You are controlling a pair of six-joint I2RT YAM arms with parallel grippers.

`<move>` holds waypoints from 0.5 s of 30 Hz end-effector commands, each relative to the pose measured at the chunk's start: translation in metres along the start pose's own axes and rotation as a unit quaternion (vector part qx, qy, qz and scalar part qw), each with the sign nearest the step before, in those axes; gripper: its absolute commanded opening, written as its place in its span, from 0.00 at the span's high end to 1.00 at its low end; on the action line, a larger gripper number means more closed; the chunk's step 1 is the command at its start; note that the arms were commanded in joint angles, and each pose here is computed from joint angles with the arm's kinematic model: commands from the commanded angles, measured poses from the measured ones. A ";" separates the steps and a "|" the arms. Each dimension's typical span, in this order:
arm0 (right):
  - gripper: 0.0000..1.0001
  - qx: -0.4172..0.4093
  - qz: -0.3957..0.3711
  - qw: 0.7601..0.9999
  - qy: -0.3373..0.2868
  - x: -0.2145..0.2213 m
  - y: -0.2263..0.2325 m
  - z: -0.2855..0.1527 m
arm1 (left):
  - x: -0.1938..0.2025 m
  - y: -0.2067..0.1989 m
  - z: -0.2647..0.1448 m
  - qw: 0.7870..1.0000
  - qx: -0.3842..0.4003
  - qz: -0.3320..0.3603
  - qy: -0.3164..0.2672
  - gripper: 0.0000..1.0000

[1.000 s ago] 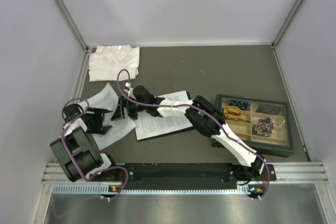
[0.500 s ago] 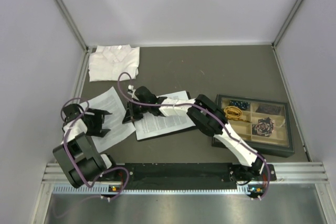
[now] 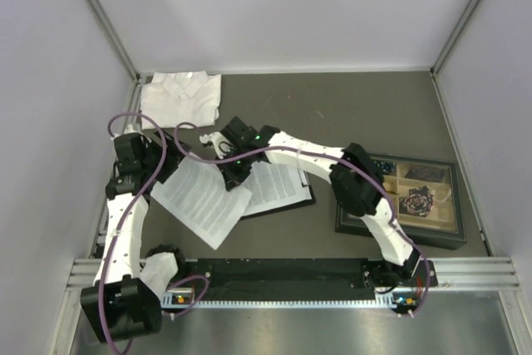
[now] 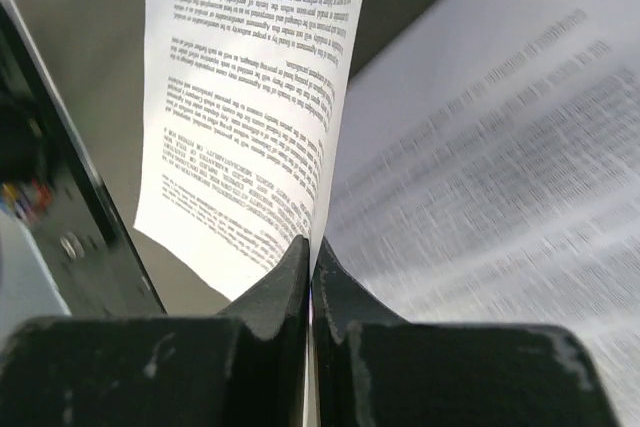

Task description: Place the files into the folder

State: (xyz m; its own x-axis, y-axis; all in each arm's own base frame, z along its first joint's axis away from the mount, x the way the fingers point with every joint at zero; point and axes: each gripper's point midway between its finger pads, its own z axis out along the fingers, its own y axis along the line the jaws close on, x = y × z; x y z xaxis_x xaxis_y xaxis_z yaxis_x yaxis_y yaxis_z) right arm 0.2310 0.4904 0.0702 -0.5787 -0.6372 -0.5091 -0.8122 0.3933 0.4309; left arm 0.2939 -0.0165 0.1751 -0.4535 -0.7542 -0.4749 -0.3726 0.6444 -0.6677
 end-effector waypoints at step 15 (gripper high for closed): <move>1.00 0.180 -0.266 0.933 0.160 0.036 -0.120 -0.085 | 0.066 -0.005 -0.008 0.989 0.085 0.040 0.114 0.15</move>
State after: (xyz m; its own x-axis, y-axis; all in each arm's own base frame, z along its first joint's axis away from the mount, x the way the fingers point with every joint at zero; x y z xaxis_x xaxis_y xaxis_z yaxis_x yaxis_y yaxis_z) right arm 0.2747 0.3610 0.0459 -0.2227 -0.9290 -0.2956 -0.9749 0.2098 0.0750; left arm 0.2691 -0.0516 0.1664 -0.5818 -0.6704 -0.4605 -0.2335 0.6801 -0.6950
